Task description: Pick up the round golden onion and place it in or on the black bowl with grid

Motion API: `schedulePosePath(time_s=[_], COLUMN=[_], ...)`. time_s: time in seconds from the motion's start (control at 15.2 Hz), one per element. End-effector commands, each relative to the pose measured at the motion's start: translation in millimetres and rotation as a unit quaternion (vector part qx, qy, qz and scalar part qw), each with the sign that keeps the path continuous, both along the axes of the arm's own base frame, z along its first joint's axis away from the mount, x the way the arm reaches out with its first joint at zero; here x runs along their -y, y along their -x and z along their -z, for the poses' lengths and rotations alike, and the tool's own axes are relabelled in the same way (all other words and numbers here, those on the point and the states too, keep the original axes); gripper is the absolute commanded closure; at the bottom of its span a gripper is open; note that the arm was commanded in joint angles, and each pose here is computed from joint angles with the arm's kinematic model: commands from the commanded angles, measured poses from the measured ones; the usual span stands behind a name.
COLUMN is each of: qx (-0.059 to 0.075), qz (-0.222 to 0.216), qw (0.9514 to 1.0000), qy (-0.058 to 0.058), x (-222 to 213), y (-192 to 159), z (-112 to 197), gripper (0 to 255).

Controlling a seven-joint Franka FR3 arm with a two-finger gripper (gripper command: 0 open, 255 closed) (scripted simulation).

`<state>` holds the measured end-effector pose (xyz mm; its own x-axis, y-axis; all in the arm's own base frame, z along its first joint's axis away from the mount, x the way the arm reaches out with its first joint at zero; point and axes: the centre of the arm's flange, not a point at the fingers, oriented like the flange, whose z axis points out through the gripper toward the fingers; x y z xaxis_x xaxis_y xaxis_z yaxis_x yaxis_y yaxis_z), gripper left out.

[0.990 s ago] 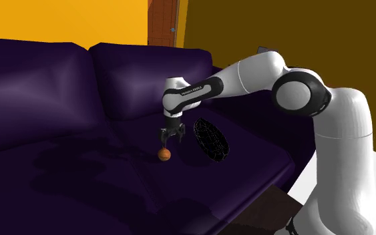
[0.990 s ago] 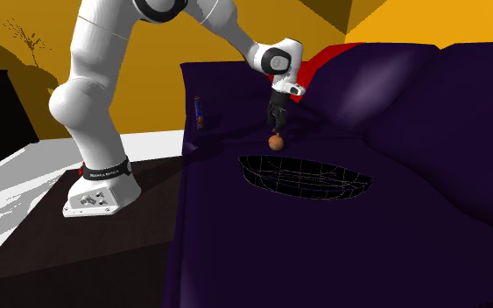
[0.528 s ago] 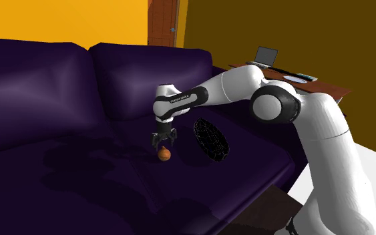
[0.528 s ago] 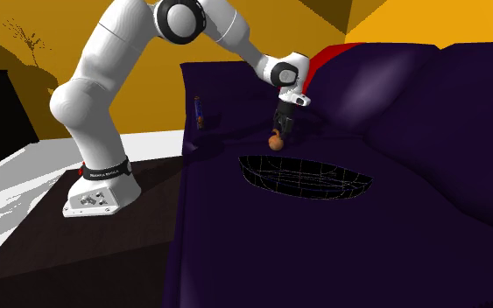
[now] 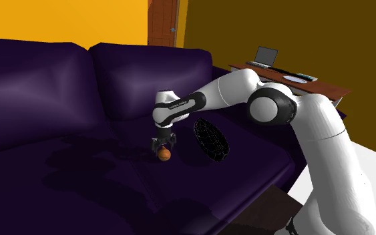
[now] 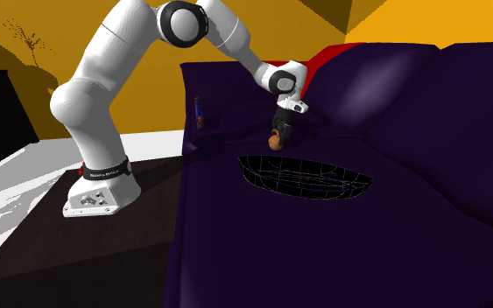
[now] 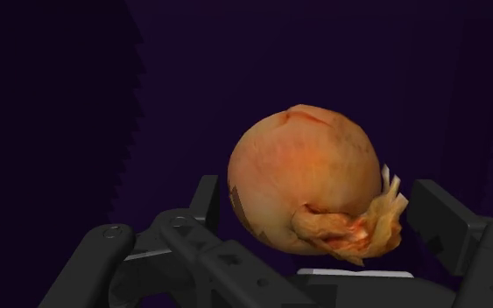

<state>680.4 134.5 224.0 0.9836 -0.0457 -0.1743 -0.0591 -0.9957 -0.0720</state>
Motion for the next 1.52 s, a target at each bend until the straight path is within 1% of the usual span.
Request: schedulePosePath(time_s=[0.0, 0.2, 0.26, 0.86, 1.45], qx=[0.000, 0.000, 0.000, 0.000, 0.000], qz=[0.000, 0.000, 0.000, 0.000, 0.000], qw=[1.0000, 1.0000, 1.0000, 1.0000, 1.0000], qy=[0.000, 0.000, 0.000, 0.000, 0.000], x=[-0.1, -0.1, -0.1, -0.1, -0.1], y=[0.0, 0.0, 0.0, 0.0, 0.1], z=[0.4, 0.4, 0.4, 0.4, -47.1], gripper=[0, 0, 255, 255, 255])
